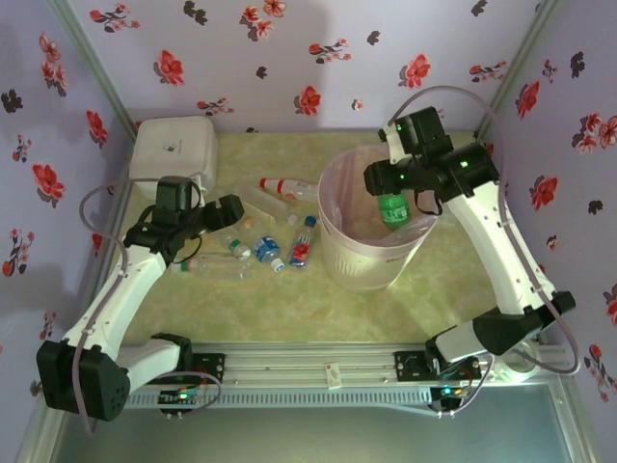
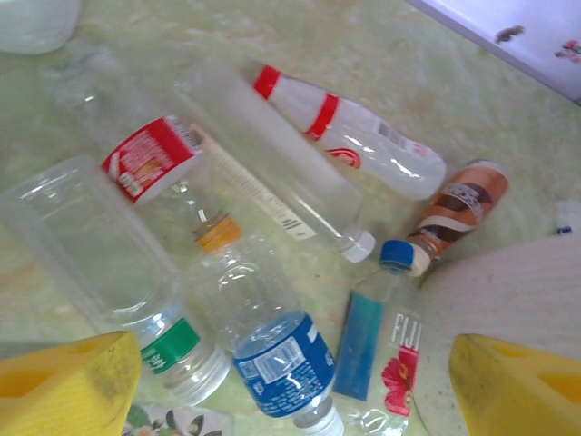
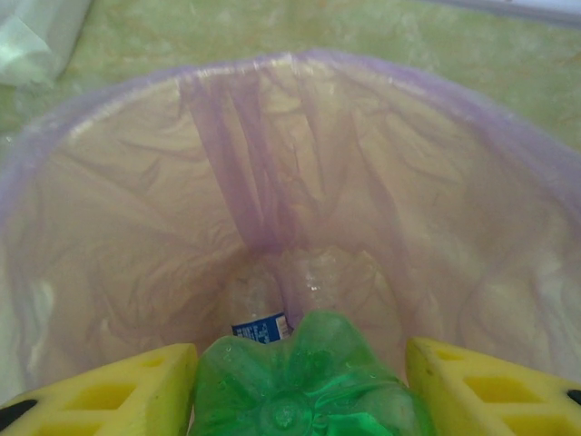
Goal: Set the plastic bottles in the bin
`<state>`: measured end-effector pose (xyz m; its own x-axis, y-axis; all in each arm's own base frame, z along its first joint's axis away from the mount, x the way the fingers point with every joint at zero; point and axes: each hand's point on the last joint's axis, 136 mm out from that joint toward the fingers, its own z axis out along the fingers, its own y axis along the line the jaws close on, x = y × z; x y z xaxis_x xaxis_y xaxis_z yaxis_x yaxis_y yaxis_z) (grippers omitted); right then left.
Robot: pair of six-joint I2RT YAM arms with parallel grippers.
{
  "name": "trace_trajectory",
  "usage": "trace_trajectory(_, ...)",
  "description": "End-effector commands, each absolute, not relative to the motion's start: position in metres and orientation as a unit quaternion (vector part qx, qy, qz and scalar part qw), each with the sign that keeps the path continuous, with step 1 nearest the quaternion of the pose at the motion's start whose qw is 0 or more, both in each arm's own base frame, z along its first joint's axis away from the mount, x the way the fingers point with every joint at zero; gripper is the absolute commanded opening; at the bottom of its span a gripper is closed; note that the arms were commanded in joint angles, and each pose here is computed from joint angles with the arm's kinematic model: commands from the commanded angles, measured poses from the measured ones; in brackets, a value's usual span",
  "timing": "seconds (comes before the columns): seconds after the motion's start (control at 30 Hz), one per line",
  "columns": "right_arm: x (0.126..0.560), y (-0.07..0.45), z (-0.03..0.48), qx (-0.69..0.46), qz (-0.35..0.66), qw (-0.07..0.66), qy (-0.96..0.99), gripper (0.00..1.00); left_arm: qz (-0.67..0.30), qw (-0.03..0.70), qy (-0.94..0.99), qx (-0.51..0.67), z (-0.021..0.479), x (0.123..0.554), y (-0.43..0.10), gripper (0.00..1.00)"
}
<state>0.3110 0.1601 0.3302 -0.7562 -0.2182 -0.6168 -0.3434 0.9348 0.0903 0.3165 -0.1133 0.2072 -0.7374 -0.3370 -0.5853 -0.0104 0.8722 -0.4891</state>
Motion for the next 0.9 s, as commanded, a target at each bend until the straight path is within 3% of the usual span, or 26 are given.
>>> trace_trajectory(0.0,0.308,0.160,0.304,-0.171,0.075,0.274,0.944,0.52,-0.204,0.336,0.904,-0.168,0.193,0.310,-0.091,0.85)
trace_trajectory(0.87,0.325,0.178,0.173,-0.176,0.049,0.188,0.965,0.51,-0.190,0.334,0.896,-0.221,0.184,0.307,-0.072,0.84)
